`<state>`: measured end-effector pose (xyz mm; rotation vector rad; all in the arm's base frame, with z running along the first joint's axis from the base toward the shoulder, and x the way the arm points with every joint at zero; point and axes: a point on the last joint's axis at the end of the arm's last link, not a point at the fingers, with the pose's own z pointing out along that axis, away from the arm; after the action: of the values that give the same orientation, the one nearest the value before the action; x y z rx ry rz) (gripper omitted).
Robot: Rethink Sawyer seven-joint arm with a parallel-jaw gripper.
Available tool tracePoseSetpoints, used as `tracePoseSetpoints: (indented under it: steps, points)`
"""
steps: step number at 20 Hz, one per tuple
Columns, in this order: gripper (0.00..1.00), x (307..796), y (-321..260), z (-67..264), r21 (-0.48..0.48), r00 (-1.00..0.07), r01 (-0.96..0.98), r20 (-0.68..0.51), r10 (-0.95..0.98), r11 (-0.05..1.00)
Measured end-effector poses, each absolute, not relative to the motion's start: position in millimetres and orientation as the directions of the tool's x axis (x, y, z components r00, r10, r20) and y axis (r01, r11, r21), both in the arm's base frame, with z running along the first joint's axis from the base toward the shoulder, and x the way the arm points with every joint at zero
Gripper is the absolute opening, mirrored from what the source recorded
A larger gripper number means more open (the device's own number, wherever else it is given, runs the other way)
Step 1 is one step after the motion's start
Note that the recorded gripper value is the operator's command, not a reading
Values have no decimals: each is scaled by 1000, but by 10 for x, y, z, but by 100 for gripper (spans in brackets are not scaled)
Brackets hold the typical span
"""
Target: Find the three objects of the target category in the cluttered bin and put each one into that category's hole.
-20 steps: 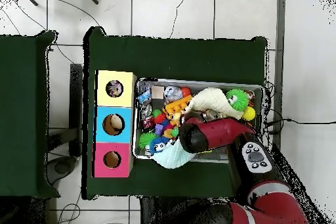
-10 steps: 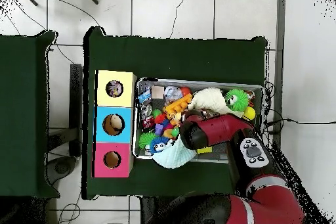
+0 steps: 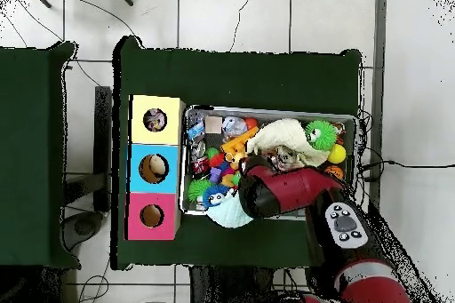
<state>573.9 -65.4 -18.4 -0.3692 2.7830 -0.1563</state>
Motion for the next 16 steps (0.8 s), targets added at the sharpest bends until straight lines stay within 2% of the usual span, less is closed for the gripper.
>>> tracePoseSetpoints:
  steps: [4, 9, 16]
  points:
    - [0, 5573, -525, 307, -135, -923, -187, -315, -221, 973]
    - [0, 5452, -293, 708, -123, -926, -152, -329, -185, 981]
    - [0, 5294, 137, 1014, -99, -927, -144, -335, -169, 985]
